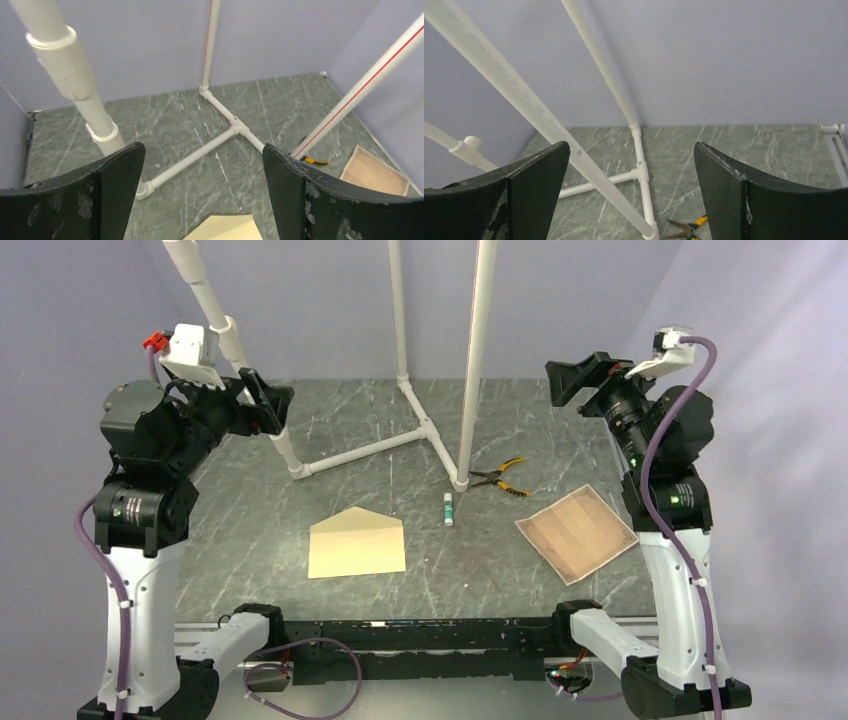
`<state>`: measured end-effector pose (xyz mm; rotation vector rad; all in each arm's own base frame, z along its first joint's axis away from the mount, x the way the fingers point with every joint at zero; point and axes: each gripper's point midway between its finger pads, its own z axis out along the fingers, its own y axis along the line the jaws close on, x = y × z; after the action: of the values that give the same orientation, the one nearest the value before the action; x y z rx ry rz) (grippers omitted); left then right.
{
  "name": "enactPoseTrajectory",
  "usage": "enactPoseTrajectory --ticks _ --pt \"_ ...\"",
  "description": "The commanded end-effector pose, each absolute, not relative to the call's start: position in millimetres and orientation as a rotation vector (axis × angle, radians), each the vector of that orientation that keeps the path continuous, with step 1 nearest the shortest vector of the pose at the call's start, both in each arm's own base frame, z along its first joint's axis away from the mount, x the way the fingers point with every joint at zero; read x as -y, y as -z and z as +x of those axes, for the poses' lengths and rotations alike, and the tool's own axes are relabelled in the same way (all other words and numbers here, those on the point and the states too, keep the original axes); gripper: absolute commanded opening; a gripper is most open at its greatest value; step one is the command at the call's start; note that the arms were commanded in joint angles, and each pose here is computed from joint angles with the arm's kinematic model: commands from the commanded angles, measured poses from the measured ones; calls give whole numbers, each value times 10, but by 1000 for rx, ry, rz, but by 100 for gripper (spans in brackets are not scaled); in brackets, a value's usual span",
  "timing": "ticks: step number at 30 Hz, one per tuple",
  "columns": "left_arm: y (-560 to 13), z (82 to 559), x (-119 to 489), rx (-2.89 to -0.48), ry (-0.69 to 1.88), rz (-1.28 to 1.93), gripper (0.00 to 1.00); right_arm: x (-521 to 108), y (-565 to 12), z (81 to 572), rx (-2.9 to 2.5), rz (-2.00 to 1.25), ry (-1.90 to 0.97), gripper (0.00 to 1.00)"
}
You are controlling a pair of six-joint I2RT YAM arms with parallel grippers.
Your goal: Place the letter into the envelope and seal it
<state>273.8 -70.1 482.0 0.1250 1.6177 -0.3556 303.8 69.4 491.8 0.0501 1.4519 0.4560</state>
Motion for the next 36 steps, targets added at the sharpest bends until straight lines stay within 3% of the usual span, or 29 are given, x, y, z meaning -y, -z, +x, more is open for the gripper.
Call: enactPoseTrajectory --ticks 1,7,10,15,23,29,36 --pt "-4723 2753 860 -1625 430 203 93 -647 -4796 3089 -1465 107 -459 100" --pt "-4156 2832 1047 -1746 600 140 93 -450 -4030 3295 -1621 297 -382 100" --pt "-3696 2944 940 -1882 641 -171 93 -294 -3391 3441 -1811 453 -280 99" --pt "-3067 3022 860 -2044 614 -380 93 -278 -2597 3481 -2081 549 -200 82" --pt "-2699 2874 1739 -2096 1142 0 93 356 -1434 3108 -2213 888 17 78" --pt "-2295 2692 2479 -2250 1160 244 93 627 -722 2793 -2293 1159 13 77" --pt "-1938 2533 3109 -2281 1355 293 93 508 -314 2467 -2395 1283 -71 72"
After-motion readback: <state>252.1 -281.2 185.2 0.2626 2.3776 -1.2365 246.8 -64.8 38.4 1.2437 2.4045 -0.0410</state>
